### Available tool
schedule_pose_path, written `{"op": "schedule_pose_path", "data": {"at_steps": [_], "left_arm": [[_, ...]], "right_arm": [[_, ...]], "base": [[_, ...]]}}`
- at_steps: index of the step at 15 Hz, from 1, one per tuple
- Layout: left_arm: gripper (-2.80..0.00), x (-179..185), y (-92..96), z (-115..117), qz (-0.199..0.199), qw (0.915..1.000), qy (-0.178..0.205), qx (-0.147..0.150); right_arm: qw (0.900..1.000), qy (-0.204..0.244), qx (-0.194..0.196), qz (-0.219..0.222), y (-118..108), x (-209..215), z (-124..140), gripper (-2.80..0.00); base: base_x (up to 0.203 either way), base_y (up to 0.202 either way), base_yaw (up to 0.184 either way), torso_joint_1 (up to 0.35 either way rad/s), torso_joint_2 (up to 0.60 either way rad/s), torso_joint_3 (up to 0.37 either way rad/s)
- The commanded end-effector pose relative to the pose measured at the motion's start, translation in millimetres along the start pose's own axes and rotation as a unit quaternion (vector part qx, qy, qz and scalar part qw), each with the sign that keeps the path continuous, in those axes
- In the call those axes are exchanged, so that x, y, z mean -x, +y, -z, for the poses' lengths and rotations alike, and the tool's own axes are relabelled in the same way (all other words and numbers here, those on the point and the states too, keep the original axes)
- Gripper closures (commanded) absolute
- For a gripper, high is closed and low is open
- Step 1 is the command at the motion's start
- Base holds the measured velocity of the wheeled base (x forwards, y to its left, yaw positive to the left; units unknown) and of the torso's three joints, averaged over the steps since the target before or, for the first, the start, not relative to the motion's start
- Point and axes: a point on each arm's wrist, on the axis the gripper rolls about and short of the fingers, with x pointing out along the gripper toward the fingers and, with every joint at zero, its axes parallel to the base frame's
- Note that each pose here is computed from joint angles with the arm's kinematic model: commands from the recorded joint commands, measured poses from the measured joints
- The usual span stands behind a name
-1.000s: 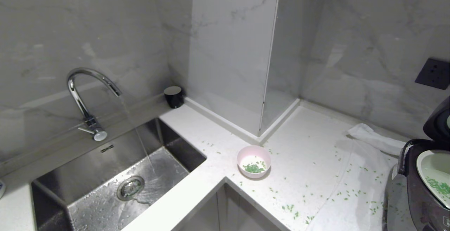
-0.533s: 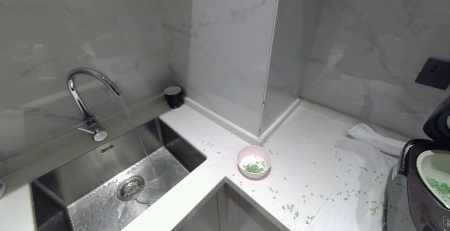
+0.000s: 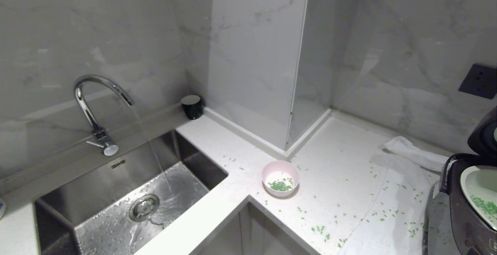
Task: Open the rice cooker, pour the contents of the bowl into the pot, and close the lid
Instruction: Pick up the bowl on the table
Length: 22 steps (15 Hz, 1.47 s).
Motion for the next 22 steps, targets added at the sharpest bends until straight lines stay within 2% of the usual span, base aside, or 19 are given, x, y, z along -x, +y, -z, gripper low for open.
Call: {"op": "schedule_pose_path", "data": {"at_steps": [1, 3, 5, 8, 10, 12, 13, 15, 16, 20, 22], "left_arm": [[-2.80, -0.1, -0.1, 0.4, 0.001, 1.0000, 0.000, 0.001], [-2.80, -0.1, 0.0, 0.4, 0.000, 1.0000, 0.000, 0.003], [-2.80, -0.1, 0.0, 0.4, -0.001, 0.9999, 0.001, 0.012], [-2.80, 0.0, 0.1, 0.0, -0.002, 0.9999, 0.000, 0.013], [-2.80, 0.0, 0.1, 0.1, -0.003, 0.9999, 0.001, 0.013], [-2.80, -0.1, 0.1, 0.2, -0.004, 0.9999, 0.001, 0.013], [-2.80, 0.0, 0.1, 0.0, -0.004, 0.9999, 0.000, 0.013], [-2.80, -0.1, 0.1, 0.1, -0.004, 0.9999, -0.001, 0.014], [0.00, -0.1, 0.2, -0.1, -0.005, 0.9999, -0.001, 0.016], [0.00, -0.1, 0.5, 0.0, -0.011, 0.9996, -0.001, 0.024], [0.00, -0.1, 0.6, 0.0, -0.012, 0.9996, -0.001, 0.026]], "right_arm": [[1.000, 0.011, -0.016, -0.004, -5.1, -6.6, -36.3, 0.00], [0.997, 0.051, -0.047, -0.014, -10.4, -29.3, -71.9, 0.00], [0.992, 0.094, -0.074, -0.038, -13.4, -62.9, -97.0, 0.00], [0.975, 0.154, -0.112, -0.112, -11.1, -122.5, -115.1, 0.00], [0.955, 0.198, -0.131, -0.176, 1.3, -154.9, -114.7, 0.00], [0.931, 0.246, -0.152, -0.225, 20.2, -177.2, -107.6, 0.00], [0.918, 0.269, -0.161, -0.243, 30.0, -184.7, -103.3, 0.00], [0.902, 0.300, -0.172, -0.257, 42.4, -193.3, -96.5, 0.00], [0.896, 0.315, -0.175, -0.259, 47.2, -197.5, -92.3, 0.00], [0.874, 0.373, -0.181, -0.255, 63.2, -221.6, -73.1, 0.00], [0.873, 0.388, -0.177, -0.237, 69.2, -237.1, -68.0, 0.00]], "base": [[0.000, 0.000, 0.000, 0.000, 0.00, 0.000], [0.000, 0.000, 0.000, 0.000, 0.00, 0.000], [0.000, 0.000, 0.000, 0.000, 0.00, 0.000], [0.000, 0.000, 0.000, 0.000, 0.00, 0.000], [0.000, 0.000, 0.000, 0.000, 0.00, 0.000], [0.000, 0.000, 0.000, 0.000, 0.00, 0.000], [0.000, 0.000, 0.000, 0.000, 0.00, 0.000], [0.000, 0.000, 0.000, 0.000, 0.00, 0.000], [0.000, 0.000, 0.000, 0.000, 0.00, 0.000], [0.000, 0.000, 0.000, 0.000, 0.00, 0.000], [0.000, 0.000, 0.000, 0.000, 0.00, 0.000]]}}
